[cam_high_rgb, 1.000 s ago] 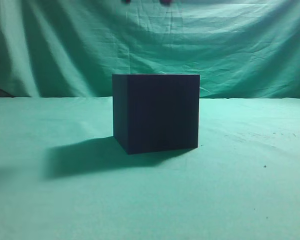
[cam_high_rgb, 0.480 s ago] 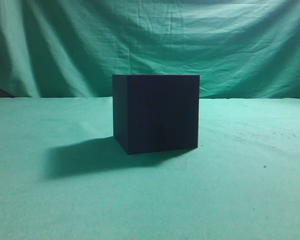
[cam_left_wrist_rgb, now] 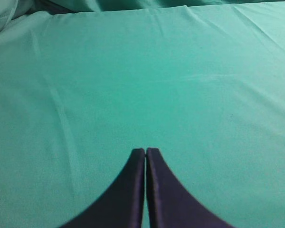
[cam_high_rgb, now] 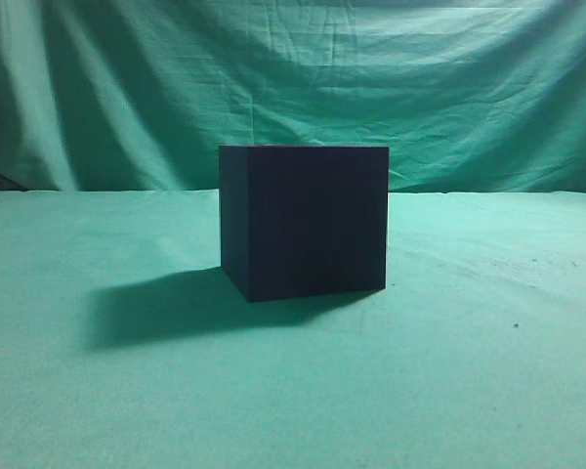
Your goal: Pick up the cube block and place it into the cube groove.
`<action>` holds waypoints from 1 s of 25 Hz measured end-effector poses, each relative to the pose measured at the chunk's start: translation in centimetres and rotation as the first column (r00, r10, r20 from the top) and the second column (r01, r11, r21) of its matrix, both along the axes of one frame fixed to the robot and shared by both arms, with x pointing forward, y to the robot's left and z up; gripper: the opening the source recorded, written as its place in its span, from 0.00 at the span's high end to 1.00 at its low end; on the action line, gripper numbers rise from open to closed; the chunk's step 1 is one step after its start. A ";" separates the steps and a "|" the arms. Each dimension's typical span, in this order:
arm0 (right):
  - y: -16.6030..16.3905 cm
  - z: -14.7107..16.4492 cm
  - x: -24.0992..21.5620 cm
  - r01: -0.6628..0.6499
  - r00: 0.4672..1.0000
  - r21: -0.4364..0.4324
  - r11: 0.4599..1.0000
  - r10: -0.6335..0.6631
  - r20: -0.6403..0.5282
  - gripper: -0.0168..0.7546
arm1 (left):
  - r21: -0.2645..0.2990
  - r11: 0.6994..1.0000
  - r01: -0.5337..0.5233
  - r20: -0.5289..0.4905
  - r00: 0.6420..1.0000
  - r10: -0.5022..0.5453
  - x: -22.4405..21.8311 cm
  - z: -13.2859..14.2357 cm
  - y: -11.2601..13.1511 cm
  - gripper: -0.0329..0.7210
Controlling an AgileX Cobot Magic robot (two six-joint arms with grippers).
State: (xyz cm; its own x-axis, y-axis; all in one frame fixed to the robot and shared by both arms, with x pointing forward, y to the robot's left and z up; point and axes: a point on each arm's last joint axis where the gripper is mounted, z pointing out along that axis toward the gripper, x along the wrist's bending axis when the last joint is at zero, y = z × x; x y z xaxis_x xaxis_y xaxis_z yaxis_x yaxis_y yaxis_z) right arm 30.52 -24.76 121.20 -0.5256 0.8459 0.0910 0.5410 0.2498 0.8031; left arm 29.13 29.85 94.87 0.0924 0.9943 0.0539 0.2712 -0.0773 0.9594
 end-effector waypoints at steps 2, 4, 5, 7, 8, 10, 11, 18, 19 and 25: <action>-1.3 -1.2 -1.3 -0.014 0.999 0.036 0.999 0.012 0.045 0.98 | 0.000 1.000 0.000 0.000 1.000 0.000 0.0 0.0 0.0 0.96; -2.5 -2.2 -2.4 -0.032 0.995 0.076 0.997 0.025 0.096 0.98 | 0.000 1.000 0.000 0.000 1.000 0.000 0.0 0.0 0.0 0.96; -3.1 -2.8 -3.1 -0.038 0.993 0.093 0.995 0.028 0.112 0.98 | 0.000 1.000 0.000 0.000 1.000 0.000 0.0 0.0 0.0 0.96; -4.4 -3.6 -4.2 -0.043 0.990 0.121 0.992 0.025 0.142 0.98 | 0.000 1.000 0.000 0.000 1.000 0.000 0.0 0.0 0.0 0.96; -4.8 -3.8 -4.6 -0.044 0.988 0.128 0.991 0.024 0.153 0.98 | 0.000 1.000 0.000 0.000 1.000 0.000 0.0 0.0 0.0 0.96; -5.6 -4.3 -5.2 -0.053 0.981 0.123 0.991 0.028 0.194 0.98 | 0.000 1.000 0.000 0.000 1.000 0.000 0.0 0.0 0.0 0.96; -5.8 -4.6 -5.3 -0.061 0.975 0.104 0.993 0.037 0.217 0.98 | 0.000 1.000 0.000 0.000 1.000 0.000 0.0 0.0 0.0 0.96; -4.3 -7.9 -3.9 -0.120 0.942 -0.008 0.993 0.117 0.314 0.98 | 0.000 1.000 0.000 0.000 1.000 0.000 0.0 0.0 0.0 0.96; -4.0 -8.7 -3.6 -0.118 0.939 -0.009 0.993 0.115 0.325 0.98 | 0.000 1.000 0.000 0.000 1.000 0.000 0.0 0.0 0.0 0.96; -3.9 -14.0 -2.8 0.071 0.899 0.090 0.993 -0.103 0.426 0.92 | 0.000 1.000 0.000 0.000 1.000 0.000 0.0 0.0 0.0 0.96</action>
State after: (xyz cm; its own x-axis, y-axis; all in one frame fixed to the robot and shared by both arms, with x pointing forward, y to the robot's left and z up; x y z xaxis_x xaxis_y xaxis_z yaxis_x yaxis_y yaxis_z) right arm 27.68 -28.62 107.19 -0.4513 0.8899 -0.0659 0.1568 0.1518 0.9759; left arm 29.13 29.85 94.87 0.0924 0.9943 0.0539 0.2712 -0.0773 0.9594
